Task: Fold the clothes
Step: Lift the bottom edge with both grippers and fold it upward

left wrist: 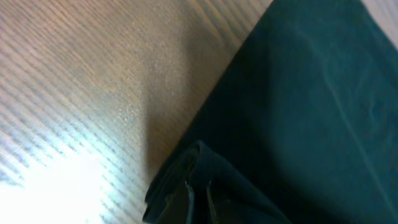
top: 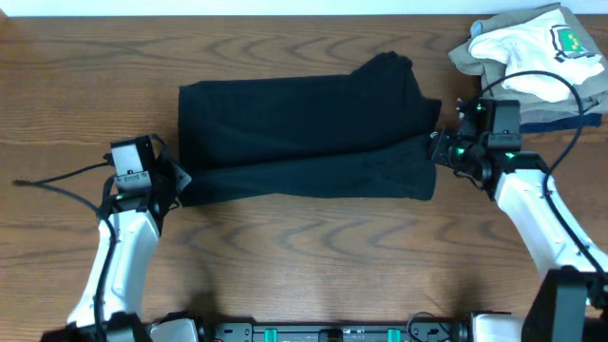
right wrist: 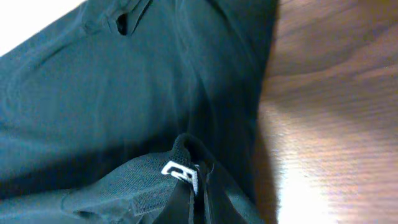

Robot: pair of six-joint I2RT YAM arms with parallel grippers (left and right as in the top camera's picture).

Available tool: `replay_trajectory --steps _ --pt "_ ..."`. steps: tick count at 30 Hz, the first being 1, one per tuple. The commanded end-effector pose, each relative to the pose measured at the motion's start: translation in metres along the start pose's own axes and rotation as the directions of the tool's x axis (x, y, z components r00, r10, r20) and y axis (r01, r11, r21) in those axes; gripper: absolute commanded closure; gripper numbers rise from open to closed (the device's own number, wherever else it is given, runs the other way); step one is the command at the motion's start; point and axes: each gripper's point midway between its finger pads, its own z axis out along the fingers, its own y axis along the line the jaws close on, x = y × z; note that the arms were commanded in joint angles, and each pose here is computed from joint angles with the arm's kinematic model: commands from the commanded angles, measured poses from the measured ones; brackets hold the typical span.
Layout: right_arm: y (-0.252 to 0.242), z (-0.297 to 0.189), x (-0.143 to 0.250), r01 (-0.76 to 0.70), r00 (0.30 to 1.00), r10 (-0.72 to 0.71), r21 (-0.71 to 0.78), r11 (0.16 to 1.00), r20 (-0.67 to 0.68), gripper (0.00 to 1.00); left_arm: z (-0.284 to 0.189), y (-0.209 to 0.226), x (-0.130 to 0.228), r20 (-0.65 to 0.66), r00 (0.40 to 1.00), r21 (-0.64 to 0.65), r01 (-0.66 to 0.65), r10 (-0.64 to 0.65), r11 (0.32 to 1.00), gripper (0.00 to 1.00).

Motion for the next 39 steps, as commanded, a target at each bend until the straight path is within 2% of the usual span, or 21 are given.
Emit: replay_trajectory --steps 1,14,24,25,27,29,31,34,36,39 --pt "0.004 0.011 0.000 0.027 1.000 -0.027 -0.007 1.000 -0.009 0.99 0.007 0.003 -0.006 0.011 1.000 -0.029 -0.019 0.019 0.999 0.94" --pt "0.005 0.027 -0.015 0.065 0.997 -0.065 -0.011 0.998 0.046 0.99 0.033 -0.007 -0.021 0.062 0.998 0.004 -0.019 0.018 1.000 0.94" --pt "0.002 0.028 -0.015 0.063 0.997 -0.064 0.005 0.998 0.048 0.99 0.034 -0.017 -0.030 0.106 0.994 0.039 -0.027 0.023 0.999 0.93" --pt "0.002 0.028 -0.015 0.063 0.997 -0.064 0.005 0.998 0.048 0.99 0.034 -0.018 -0.030 0.106 0.994 0.041 -0.030 0.026 0.999 0.83" --pt "0.002 0.028 -0.014 0.063 0.997 -0.064 0.005 0.998 0.047 0.98 0.034 -0.021 -0.029 0.106 0.994 0.046 -0.037 0.032 0.998 0.55" --pt "0.002 0.028 -0.015 0.064 0.997 -0.064 0.005 0.998 0.047 0.85 0.034 -0.022 -0.029 0.109 0.993 0.049 -0.046 0.041 0.998 0.27" --pt "0.002 0.028 -0.015 0.065 0.997 -0.065 0.004 0.998 0.048 0.68 0.034 -0.023 -0.029 0.114 0.990 0.047 -0.092 0.086 0.995 0.12" --pt "0.004 0.027 -0.017 0.072 0.996 -0.072 -0.004 0.997 0.050 0.50 0.030 -0.026 -0.033 0.128 0.982 0.047 -0.144 0.137 0.988 0.00" --pt "0.012 0.024 -0.021 0.105 0.993 -0.103 -0.034 0.994 0.052 0.43 0.024 -0.031 -0.040 0.153 0.976 0.057 -0.164 0.154 0.985 0.02" --pt "0.019 0.015 -0.034 0.134 0.990 -0.132 -0.044 0.990 0.057 0.39 0.006 -0.042 -0.056 0.208 0.964 0.079 -0.187 0.168 0.979 0.02"
